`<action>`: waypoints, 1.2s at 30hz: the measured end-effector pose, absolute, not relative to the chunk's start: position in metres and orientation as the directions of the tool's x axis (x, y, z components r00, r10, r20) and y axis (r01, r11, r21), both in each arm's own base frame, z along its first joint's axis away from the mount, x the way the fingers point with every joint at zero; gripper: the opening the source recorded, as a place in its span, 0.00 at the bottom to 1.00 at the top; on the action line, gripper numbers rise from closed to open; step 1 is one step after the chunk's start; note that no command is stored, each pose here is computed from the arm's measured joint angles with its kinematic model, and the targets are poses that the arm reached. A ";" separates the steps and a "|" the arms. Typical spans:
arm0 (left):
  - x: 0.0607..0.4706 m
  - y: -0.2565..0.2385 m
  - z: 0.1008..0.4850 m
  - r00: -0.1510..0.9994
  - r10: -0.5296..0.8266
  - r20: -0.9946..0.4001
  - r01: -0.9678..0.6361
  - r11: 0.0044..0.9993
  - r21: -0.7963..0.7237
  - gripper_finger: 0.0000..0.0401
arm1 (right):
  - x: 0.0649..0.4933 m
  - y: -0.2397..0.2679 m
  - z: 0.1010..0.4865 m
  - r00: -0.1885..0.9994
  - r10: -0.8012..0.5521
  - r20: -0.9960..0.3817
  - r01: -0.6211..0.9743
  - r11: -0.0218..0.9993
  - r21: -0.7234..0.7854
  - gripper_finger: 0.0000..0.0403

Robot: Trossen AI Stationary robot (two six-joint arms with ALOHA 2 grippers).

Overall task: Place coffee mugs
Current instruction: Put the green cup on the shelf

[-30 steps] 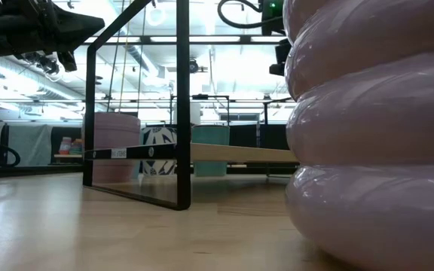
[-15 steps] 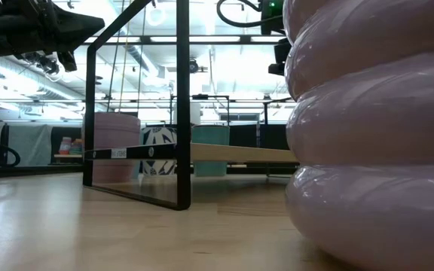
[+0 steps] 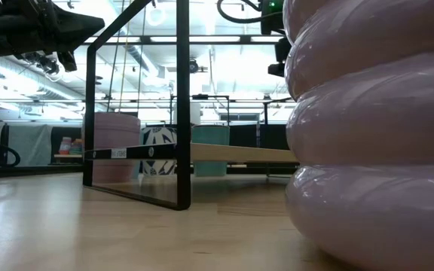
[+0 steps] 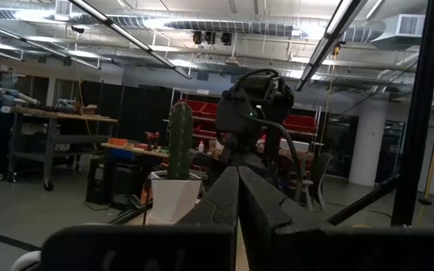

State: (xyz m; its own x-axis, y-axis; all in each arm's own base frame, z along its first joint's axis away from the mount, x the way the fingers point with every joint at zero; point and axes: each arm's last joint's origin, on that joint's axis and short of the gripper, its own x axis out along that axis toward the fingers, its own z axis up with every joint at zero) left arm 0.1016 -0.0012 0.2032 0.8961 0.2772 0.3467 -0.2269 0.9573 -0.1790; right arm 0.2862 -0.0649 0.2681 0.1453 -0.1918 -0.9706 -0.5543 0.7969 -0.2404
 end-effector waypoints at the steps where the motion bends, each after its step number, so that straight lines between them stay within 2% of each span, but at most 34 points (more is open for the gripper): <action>1: 0.102 -0.001 0.203 0.896 0.277 0.347 -0.227 0.957 -0.179 0.02 | 0.286 -0.065 0.268 0.144 -0.195 -0.970 -0.557 0.794 -0.242 0.24; 15: 0.102 -0.001 0.203 0.896 0.277 0.346 -0.227 0.957 -0.179 0.02 | 0.285 -0.062 0.268 0.124 -0.199 -0.972 -0.590 0.773 -0.233 0.24; 36: 0.102 -0.001 0.203 0.896 0.277 0.347 -0.227 0.957 -0.178 0.02 | 0.285 -0.058 0.270 0.130 -0.251 -0.959 -0.515 0.810 -0.281 0.24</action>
State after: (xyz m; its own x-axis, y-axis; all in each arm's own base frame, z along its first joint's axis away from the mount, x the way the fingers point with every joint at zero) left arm 0.1016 -0.0012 0.2033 0.8961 0.2771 0.3466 -0.2270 0.9574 -0.1785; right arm 0.2852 -0.0579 0.2700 0.1299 -0.2507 -0.9593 -0.5148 0.8099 -0.2813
